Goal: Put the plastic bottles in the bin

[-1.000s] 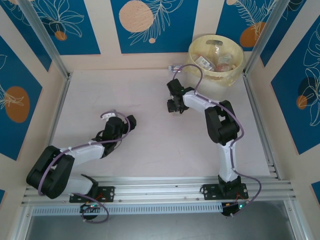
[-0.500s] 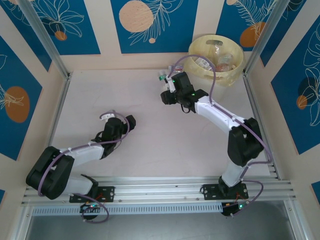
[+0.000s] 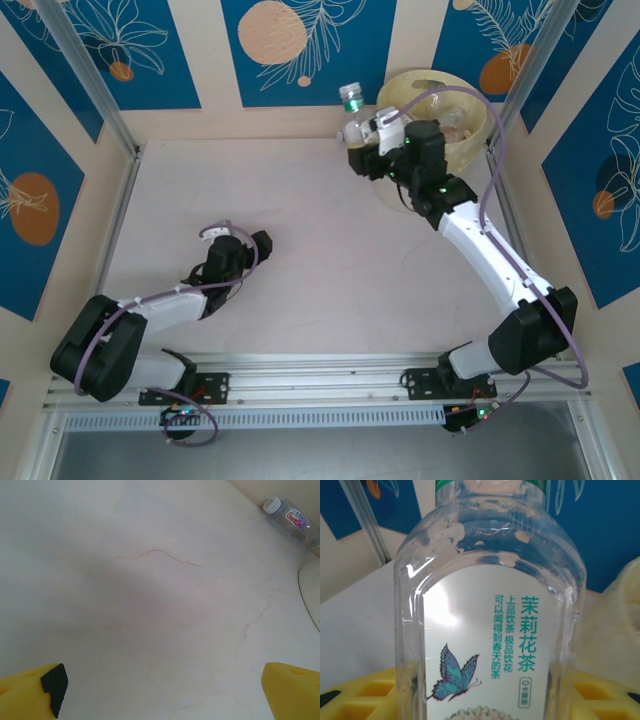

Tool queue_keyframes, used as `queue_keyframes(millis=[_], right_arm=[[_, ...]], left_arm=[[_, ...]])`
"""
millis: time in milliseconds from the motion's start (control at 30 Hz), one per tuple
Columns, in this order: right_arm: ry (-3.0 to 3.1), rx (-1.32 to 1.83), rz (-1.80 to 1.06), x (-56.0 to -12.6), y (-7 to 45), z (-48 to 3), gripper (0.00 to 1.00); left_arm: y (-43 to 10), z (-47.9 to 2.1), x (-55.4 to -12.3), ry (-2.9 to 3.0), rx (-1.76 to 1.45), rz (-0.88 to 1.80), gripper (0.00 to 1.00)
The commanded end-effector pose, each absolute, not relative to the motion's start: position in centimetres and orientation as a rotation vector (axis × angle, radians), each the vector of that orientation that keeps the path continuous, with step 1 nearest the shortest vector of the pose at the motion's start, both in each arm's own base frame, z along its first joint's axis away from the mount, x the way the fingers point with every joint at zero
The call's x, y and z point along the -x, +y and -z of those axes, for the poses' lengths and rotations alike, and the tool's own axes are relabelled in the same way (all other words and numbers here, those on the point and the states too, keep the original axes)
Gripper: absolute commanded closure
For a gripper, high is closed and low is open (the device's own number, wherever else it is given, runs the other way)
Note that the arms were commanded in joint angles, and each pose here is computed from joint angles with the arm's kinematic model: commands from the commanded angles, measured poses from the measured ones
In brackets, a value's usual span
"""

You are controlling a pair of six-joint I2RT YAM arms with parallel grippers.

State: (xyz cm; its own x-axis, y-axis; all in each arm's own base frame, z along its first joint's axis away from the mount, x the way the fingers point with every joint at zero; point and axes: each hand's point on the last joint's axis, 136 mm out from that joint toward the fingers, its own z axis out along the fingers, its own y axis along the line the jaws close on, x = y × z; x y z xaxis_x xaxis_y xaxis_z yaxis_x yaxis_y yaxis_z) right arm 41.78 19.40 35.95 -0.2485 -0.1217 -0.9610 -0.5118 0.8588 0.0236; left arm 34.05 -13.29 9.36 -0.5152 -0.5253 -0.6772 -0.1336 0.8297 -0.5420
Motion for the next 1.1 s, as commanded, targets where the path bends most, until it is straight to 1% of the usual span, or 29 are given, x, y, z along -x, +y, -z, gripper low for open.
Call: queue_keyframes(millis=[0,200,300,400,567,867,967,1033,1067], right_arm=[[1.67,0.44,-0.413,-41.4,17.6,-41.4,0.67],[1.716,0.161,-0.425,-44.2,10.0,-42.8,0.67],[1.795,0.019,-0.432,-45.7,6.8,-41.7,0.68],[1.864,-0.06,-0.449,-46.9,4.9,-40.6,0.68],[1.959,-0.155,-0.534,-48.3,3.6,-38.3,0.67],[2.107,-0.188,-0.633,-51.3,4.3,-35.6,0.66],[2.129,-0.188,-0.649,-52.3,4.7,-35.1,0.62],[2.138,-0.141,-0.689,-52.9,5.5,-35.0,0.53],[2.146,-0.135,-0.688,-53.2,5.7,-35.0,0.46]], left_arm=[[-13.2,-10.1,-34.3,2.059,0.482,0.566,0.0],[-13.5,-10.2,-34.4,2.059,0.479,0.596,0.0],[-13.4,-10.3,-34.4,2.056,0.482,0.598,0.0],[-13.3,-10.5,-34.3,2.05,0.489,0.598,0.0],[-12.8,-10.4,-34.1,2.041,0.511,0.588,0.0],[-12.3,-9.9,-33.9,2.044,0.534,0.567,0.0],[-12.3,-9.7,-34.0,2.047,0.539,0.571,0.0],[-12.3,-9.7,-34.0,2.049,0.539,0.571,0.0],[-12.3,-9.7,-34.0,2.049,0.54,0.569,0.0]])
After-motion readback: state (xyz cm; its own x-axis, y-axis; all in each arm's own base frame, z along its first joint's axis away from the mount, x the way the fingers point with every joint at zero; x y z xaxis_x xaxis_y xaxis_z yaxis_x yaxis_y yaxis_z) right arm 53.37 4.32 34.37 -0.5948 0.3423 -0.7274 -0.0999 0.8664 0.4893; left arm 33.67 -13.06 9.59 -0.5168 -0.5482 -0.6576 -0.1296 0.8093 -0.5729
